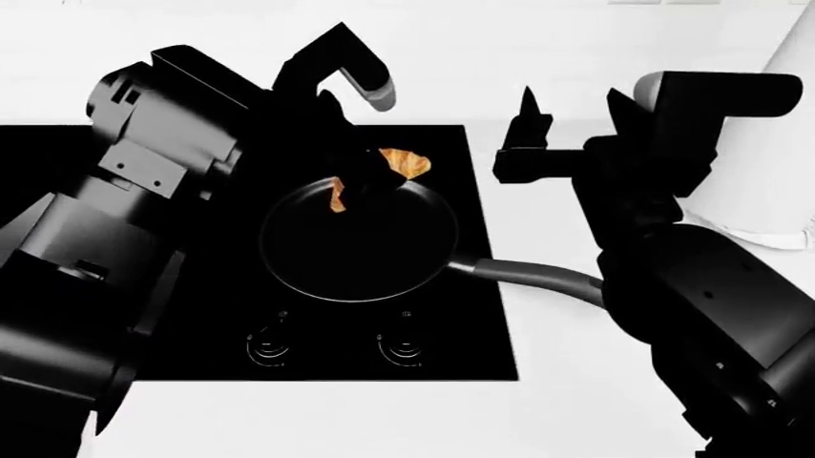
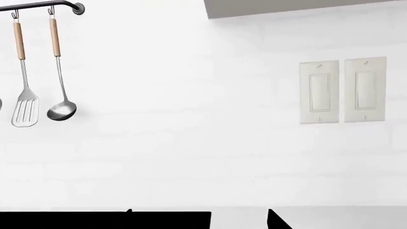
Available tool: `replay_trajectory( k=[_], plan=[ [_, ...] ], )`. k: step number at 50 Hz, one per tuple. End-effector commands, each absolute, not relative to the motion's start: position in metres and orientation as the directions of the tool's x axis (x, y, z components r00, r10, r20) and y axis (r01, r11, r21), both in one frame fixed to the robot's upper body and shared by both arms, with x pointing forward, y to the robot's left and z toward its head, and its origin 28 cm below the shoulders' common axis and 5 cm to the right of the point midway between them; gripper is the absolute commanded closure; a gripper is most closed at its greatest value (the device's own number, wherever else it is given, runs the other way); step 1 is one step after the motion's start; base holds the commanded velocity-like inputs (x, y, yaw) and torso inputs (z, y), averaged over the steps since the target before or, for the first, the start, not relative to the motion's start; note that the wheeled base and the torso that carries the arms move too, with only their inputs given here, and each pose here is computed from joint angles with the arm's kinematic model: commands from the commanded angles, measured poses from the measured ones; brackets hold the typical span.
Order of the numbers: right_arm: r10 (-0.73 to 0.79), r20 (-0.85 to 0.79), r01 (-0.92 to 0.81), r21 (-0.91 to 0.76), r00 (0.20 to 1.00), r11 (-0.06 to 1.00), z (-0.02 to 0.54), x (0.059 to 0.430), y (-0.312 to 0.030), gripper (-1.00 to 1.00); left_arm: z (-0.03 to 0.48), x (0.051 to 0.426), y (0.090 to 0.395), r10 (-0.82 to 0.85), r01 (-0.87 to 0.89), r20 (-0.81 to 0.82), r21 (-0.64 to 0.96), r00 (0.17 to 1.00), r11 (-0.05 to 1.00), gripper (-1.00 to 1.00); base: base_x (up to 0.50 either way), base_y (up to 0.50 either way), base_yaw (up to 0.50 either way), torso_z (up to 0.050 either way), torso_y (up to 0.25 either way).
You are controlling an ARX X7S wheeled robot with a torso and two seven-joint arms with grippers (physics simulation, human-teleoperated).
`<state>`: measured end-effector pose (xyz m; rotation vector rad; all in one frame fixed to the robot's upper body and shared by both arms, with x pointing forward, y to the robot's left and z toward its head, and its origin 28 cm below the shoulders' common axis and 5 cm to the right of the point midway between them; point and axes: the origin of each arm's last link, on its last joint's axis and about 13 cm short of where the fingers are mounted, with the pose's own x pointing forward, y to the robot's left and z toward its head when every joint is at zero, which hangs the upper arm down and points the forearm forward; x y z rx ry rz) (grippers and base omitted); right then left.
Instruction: Pick the croissant and place it on the pan. Then turn on the stove to warm the croissant.
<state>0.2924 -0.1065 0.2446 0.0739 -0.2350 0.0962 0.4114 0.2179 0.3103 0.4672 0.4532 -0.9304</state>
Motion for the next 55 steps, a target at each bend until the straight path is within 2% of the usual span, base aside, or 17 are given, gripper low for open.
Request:
replay_trajectory(
  k=[1, 7, 41, 55],
  plan=[
    [0.088, 0.234, -0.107, 0.066, 0.968, 0.992, 0.243, 0.291, -0.106, -1.00, 0.306, 0.400, 0.215, -0.650, 0.862, -0.597, 0.156, 0.471, 0.482, 1.00, 0.00, 0.00, 0.00, 0.000, 0.000],
    [0.090, 0.234, -0.108, 0.067, 0.968, 0.992, 0.244, 0.289, -0.107, -1.00, 0.302, 0.395, 0.216, -0.639, 0.872, -0.629, 0.139, 0.443, 0.469, 1.00, 0.00, 0.00, 0.00, 0.000, 0.000],
    [0.089, 0.232, -0.109, 0.075, 0.969, 0.991, 0.241, 0.292, -0.106, -1.00, 0.300, 0.413, 0.229, -0.545, 0.832, -0.681, 0.175, 0.489, 0.527, 1.00, 0.00, 0.00, 0.00, 0.000, 0.000],
    [0.084, 0.229, -0.105, 0.082, 0.970, 0.991, 0.238, 0.291, -0.108, -1.00, 0.292, 0.418, 0.227, -0.535, 0.833, -0.689, 0.187, 0.489, 0.520, 1.00, 0.00, 0.00, 0.00, 0.000, 0.000]
  ],
)
